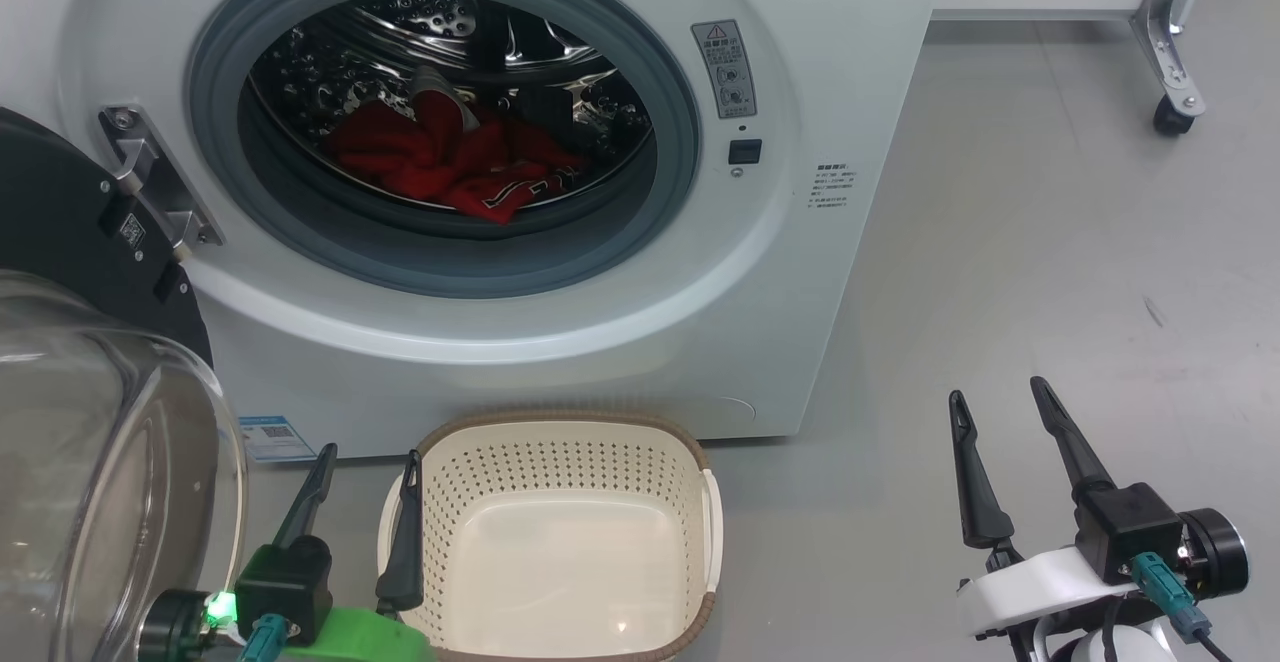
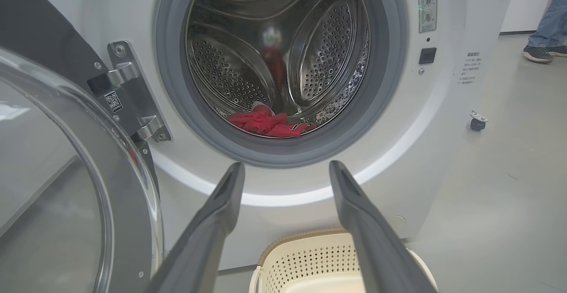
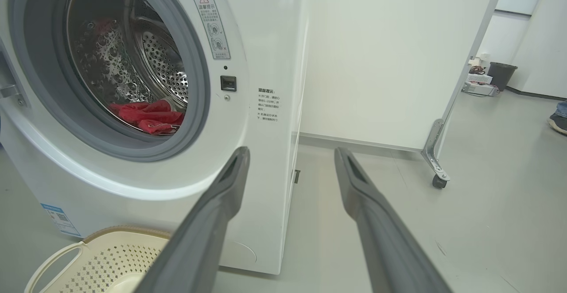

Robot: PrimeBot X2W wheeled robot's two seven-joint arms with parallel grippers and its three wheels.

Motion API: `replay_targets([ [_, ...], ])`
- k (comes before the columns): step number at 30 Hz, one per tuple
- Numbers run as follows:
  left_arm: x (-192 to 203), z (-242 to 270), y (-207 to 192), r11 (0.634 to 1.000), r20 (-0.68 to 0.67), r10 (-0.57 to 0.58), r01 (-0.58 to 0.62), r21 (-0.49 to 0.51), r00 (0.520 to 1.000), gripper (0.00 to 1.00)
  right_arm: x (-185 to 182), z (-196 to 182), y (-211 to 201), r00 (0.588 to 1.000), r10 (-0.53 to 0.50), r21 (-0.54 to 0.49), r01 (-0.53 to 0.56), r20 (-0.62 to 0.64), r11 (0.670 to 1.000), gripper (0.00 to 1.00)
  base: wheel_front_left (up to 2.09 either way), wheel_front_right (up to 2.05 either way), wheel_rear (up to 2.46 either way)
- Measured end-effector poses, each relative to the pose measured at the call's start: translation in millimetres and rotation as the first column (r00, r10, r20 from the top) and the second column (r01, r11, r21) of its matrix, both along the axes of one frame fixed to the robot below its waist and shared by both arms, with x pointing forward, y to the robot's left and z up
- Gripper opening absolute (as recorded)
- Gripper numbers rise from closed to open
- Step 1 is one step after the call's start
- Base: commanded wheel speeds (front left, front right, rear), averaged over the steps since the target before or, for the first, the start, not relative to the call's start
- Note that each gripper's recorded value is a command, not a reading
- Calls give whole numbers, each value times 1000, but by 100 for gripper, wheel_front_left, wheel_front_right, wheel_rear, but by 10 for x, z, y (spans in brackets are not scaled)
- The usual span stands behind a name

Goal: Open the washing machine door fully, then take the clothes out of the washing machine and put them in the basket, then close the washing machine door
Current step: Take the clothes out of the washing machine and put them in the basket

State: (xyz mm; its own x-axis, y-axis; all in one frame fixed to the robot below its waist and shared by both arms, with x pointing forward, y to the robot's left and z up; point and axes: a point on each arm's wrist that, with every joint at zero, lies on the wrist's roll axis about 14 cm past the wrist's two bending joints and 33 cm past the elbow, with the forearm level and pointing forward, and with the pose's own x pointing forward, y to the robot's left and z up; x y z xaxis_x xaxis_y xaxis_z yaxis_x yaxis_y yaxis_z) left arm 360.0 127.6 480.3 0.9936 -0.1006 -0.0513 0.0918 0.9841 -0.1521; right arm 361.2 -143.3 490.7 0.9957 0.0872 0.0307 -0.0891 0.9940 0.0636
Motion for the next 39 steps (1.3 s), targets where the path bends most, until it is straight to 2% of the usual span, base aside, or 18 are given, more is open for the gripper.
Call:
replay_targets([
  [39,-17,-49,-18,1000,-17,-6,6,6,1000,100,-15,10,-3,1000,-1,1,1,3,1000,100,12,-12,0],
])
